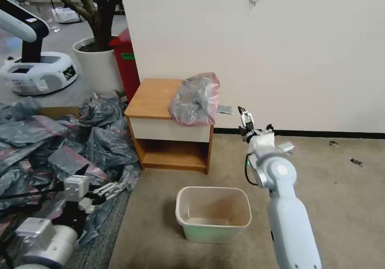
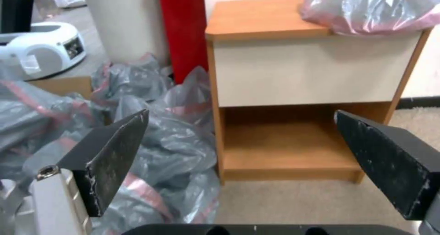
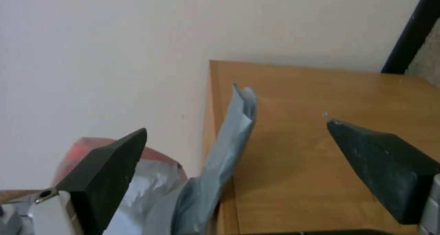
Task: Pick up the garbage bag from the table and place it over the trash can.
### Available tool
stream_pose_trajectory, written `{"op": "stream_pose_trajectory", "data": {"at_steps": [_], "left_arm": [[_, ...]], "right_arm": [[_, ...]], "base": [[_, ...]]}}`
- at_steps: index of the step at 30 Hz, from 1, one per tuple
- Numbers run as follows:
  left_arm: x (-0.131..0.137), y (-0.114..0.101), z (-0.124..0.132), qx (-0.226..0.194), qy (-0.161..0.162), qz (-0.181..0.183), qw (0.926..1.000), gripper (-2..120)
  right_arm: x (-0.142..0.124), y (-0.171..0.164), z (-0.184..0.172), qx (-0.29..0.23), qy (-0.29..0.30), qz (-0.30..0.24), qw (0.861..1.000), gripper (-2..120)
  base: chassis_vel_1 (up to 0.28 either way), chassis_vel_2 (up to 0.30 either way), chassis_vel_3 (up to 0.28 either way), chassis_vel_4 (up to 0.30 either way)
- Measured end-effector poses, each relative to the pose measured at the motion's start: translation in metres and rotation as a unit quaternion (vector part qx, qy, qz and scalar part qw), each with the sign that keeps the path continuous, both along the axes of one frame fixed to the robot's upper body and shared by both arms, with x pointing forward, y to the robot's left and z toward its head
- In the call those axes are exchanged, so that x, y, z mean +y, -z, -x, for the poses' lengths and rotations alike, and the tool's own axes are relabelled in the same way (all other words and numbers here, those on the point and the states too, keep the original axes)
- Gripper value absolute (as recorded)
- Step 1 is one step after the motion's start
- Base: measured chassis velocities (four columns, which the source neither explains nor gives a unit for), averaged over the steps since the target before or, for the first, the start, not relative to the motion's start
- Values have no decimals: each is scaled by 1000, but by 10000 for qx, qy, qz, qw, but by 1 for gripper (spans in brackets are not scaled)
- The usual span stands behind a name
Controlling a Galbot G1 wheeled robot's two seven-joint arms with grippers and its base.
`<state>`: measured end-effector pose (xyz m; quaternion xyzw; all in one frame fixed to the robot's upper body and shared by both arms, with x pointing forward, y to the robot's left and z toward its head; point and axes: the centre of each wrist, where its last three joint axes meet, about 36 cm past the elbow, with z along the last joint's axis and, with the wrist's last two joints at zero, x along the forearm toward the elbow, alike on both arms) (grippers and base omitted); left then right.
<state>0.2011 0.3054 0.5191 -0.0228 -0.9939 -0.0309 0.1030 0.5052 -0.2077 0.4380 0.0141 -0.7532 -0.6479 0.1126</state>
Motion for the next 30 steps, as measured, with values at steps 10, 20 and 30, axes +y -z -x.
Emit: {"op": "stream_pose_trajectory", "data": {"at_steps": [10,20,30], "left_arm": [[2,1,4,44,-63,21,10000,100],[2,3,8,75,-185,67,9998,100],[1,4,8,74,-155,78,9998,100]], "right_arm": [[10,14,-39,127,-187,-271,9994,99],[12,10,-56,-106,-251,-345,9990,69],[8,9,-56,-183,-284,-357,9988,35]], "base": [[0,0,0,0],[0,0,0,0],[0,0,0,0]]}}
